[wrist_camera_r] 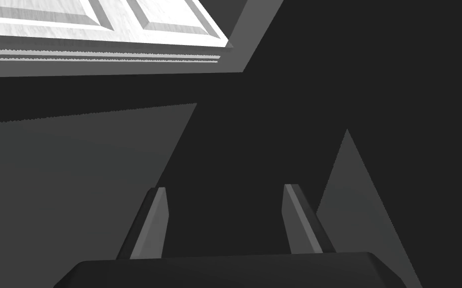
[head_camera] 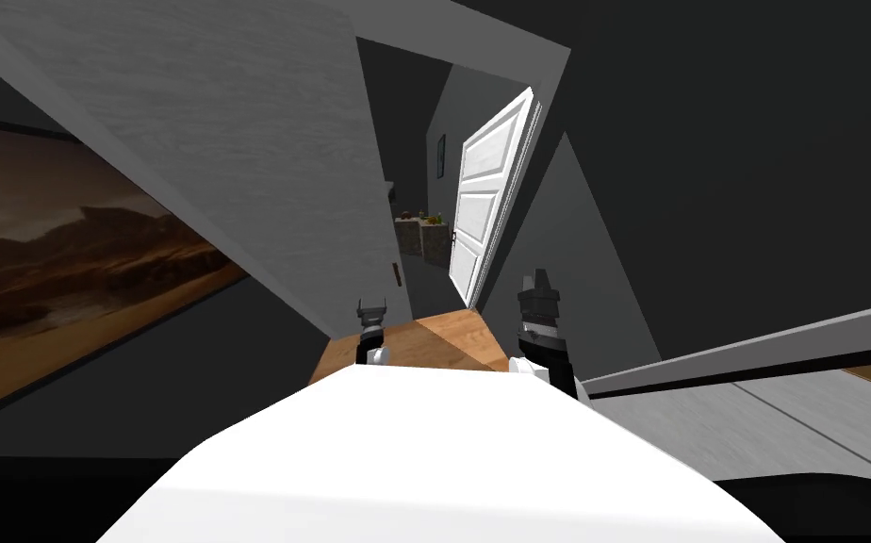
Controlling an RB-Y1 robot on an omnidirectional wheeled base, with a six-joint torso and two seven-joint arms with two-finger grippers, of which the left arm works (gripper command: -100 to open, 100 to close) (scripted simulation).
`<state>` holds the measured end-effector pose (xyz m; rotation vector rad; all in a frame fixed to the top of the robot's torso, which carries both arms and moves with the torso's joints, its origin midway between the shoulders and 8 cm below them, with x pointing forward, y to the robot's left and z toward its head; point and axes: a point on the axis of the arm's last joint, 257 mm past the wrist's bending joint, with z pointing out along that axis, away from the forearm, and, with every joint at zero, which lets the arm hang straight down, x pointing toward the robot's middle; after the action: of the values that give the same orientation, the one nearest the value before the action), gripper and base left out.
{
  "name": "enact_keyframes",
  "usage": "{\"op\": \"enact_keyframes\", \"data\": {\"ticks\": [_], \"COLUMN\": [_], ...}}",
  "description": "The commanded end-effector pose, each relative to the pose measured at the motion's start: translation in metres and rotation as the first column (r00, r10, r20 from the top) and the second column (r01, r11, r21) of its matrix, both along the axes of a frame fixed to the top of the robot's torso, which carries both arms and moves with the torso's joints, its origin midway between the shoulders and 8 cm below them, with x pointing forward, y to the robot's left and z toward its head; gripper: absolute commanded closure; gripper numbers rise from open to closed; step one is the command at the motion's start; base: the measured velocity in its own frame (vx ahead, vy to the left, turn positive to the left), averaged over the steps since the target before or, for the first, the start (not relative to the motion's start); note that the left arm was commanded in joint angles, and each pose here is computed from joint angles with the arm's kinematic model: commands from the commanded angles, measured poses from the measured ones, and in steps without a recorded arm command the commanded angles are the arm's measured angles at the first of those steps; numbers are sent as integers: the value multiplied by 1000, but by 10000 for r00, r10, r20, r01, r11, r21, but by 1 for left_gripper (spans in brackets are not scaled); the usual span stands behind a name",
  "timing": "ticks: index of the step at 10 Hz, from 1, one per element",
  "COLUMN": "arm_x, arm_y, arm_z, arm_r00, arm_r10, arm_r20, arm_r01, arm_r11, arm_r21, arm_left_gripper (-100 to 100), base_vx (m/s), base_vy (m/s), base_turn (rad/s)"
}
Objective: Push the door open
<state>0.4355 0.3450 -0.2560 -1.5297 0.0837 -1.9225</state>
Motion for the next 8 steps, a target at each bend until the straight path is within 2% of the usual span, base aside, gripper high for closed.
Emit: {"op": "enact_keyframes", "data": {"ticks": [1, 4, 8], "arm_x": [1, 1, 1], "arm_y": [2, 3, 2], "arm_z": [-11, -32, -57], "arm_r00": [10000, 9998, 9994], "arm_r10": [7, 33, 92], "arm_r20": [-61, -191, -347], "arm_r01": [-9, -58, -169], "arm_r11": [9988, 9915, 9728], "arm_r21": [-480, -1302, -2309], "arm_left_gripper": [-100, -100, -100], "base_vx": [81, 89, 80], "base_vy": [52, 52, 62], "base_turn": [-112, -119, -119]}}
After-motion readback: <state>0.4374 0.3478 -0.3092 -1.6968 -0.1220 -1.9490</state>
